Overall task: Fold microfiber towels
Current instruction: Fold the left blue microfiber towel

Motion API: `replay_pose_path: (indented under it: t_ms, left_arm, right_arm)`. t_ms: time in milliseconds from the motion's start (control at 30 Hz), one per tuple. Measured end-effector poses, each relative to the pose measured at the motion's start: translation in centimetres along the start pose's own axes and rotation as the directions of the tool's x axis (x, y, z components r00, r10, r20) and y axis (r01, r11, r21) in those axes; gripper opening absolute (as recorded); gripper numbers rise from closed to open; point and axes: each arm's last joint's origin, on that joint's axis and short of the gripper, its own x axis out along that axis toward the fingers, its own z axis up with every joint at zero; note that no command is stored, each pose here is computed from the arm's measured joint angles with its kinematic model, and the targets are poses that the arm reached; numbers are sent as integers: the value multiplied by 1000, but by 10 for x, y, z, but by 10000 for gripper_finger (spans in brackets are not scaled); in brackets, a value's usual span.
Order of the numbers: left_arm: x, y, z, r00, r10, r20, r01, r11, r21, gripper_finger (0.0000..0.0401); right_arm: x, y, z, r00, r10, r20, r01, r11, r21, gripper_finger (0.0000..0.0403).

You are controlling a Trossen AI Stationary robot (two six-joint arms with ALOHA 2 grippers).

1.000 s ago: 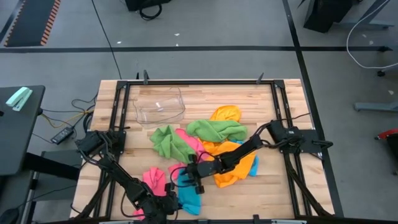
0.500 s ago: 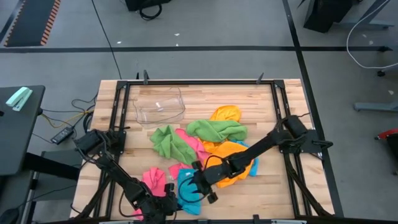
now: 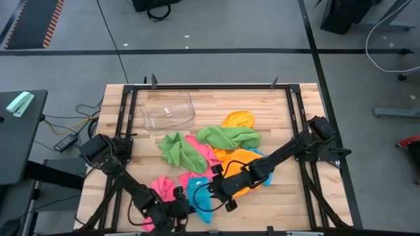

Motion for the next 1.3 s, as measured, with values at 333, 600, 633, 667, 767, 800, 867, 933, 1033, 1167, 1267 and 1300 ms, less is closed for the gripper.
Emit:
replay_pose_path:
  t_ms: [333, 600, 633, 667, 767, 800, 867, 933, 1033, 1167, 1267, 1300]
  left_arm:
    - [-24, 17, 19, 987, 160, 19, -159, 987, -25, 17]
    - [-15, 37, 22, 964, 263, -45, -263, 965, 4, 28]
    - [-14, 39, 22, 960, 274, -50, -274, 962, 8, 29]
    - [-13, 41, 23, 958, 283, -53, -283, 959, 12, 29]
    - [-11, 46, 24, 949, 307, -76, -306, 952, 23, 23]
    - [-10, 48, 24, 945, 315, -83, -314, 949, 26, 20]
    - [-9, 51, 25, 941, 327, -89, -326, 945, 33, 17]
    - [-8, 53, 26, 937, 337, -96, -335, 941, 38, 17]
    - [-7, 58, 26, 927, 355, -118, -352, 935, 43, 27]
    - [-5, 59, 28, 926, 359, -119, -357, 933, 39, 32]
    - [-5, 59, 27, 926, 358, -120, -356, 934, 39, 24]
    - [-5, 59, 27, 926, 358, -120, -356, 934, 40, 22]
  right_arm:
    - [-1, 7, 0, 998, -63, 4, 63, 998, -15, 172]
    - [-1, 9, 1, 997, -72, 17, 71, 997, 6, 172]
    - [-2, 9, 1, 997, -70, 23, 70, 998, 7, 172]
    - [-2, 10, 2, 997, -68, 27, 68, 998, 7, 172]
    - [-3, 12, 2, 997, -67, 28, 67, 998, 7, 172]
    - [-3, 13, 2, 997, -69, 29, 68, 998, 5, 172]
    - [-2, 14, 3, 997, -68, 47, 68, 998, 8, 172]
    - [1, 17, 6, 994, -56, 92, 55, 998, 17, 172]
    - [14, 24, 5, 987, -21, 157, 20, 1000, 14, 172]
    - [35, 31, -4, 981, -19, 195, 19, 1000, 3, 172]
    - [47, 32, -9, 972, -27, 233, 27, 1000, 6, 172]
    - [50, 33, -11, 971, -29, 239, 30, 1000, 0, 172]
